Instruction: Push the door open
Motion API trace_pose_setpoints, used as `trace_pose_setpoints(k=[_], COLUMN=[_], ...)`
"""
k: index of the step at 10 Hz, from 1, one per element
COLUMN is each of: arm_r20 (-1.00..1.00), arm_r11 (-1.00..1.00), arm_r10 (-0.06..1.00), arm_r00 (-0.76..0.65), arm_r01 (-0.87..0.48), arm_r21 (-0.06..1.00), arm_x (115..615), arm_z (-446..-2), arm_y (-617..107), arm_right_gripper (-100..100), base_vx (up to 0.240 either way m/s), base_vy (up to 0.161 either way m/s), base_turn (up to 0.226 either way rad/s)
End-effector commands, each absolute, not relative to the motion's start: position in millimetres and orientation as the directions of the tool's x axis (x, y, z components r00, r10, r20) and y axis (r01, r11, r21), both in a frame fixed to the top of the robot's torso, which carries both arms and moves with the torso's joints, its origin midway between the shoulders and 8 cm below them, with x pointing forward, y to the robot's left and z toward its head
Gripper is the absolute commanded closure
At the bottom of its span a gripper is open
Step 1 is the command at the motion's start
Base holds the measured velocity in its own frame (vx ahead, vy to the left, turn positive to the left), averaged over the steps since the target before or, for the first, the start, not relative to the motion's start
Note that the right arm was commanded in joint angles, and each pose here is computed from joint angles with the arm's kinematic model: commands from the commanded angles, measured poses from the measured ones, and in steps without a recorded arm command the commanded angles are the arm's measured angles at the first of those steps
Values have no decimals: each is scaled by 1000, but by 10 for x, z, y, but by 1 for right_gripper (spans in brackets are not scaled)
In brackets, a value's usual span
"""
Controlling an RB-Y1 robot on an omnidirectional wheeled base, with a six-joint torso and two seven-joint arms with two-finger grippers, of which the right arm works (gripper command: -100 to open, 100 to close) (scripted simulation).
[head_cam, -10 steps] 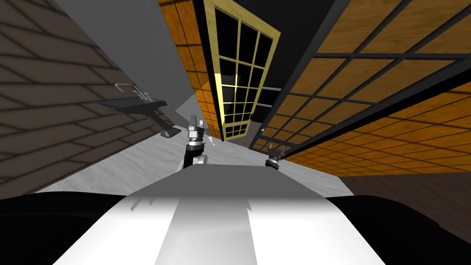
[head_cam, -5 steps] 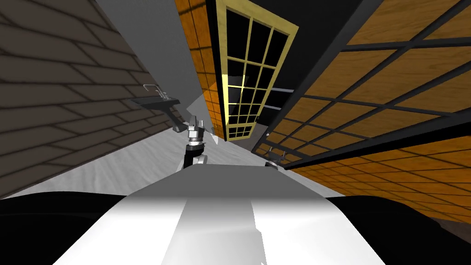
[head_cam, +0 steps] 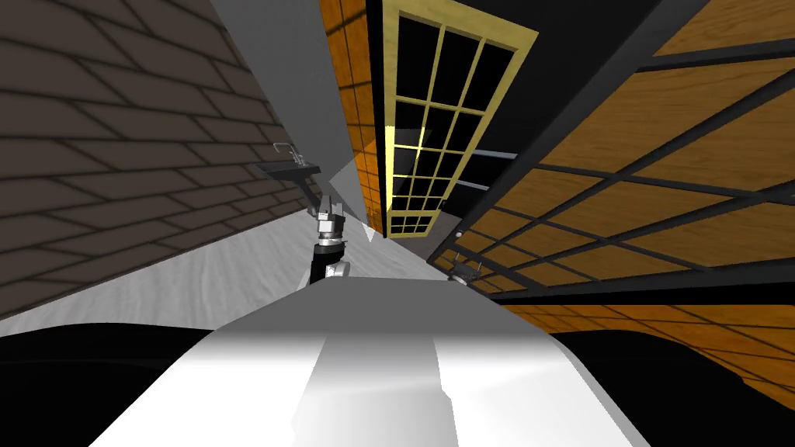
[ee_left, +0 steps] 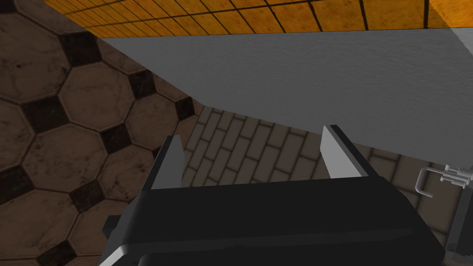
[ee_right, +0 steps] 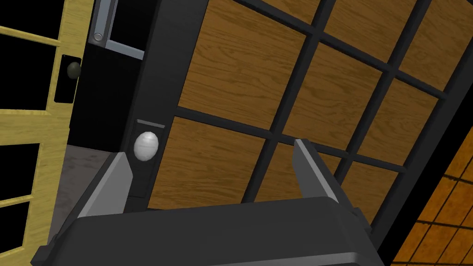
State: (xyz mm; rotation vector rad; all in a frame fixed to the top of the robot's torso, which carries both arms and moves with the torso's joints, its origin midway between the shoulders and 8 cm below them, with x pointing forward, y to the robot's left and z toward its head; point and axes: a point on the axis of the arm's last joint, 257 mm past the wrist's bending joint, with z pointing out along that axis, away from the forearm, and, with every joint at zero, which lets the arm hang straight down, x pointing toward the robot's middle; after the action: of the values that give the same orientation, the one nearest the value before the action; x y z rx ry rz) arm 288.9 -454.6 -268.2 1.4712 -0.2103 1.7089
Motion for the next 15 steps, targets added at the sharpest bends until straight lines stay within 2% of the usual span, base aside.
trace_pose_setpoints(k=[1, 5, 15], arm_r20=[903, 950, 998], arm_r11=[-633, -631, -556], arm_r10=[426, 310, 65], arm_r00=[51, 47, 15], arm_r01=[-697, -736, -830], arm_r21=[338, 243, 48], arm_x=[2787, 2567, 2025], arm_z=[-2819, -3136, -3803], arm_y=[-4604, -4691, -4698], arm_right_gripper=[-100, -100, -100], base_vx=[47, 31, 8], base_vy=[-121, -139, -129], base_turn=[294, 311, 242])
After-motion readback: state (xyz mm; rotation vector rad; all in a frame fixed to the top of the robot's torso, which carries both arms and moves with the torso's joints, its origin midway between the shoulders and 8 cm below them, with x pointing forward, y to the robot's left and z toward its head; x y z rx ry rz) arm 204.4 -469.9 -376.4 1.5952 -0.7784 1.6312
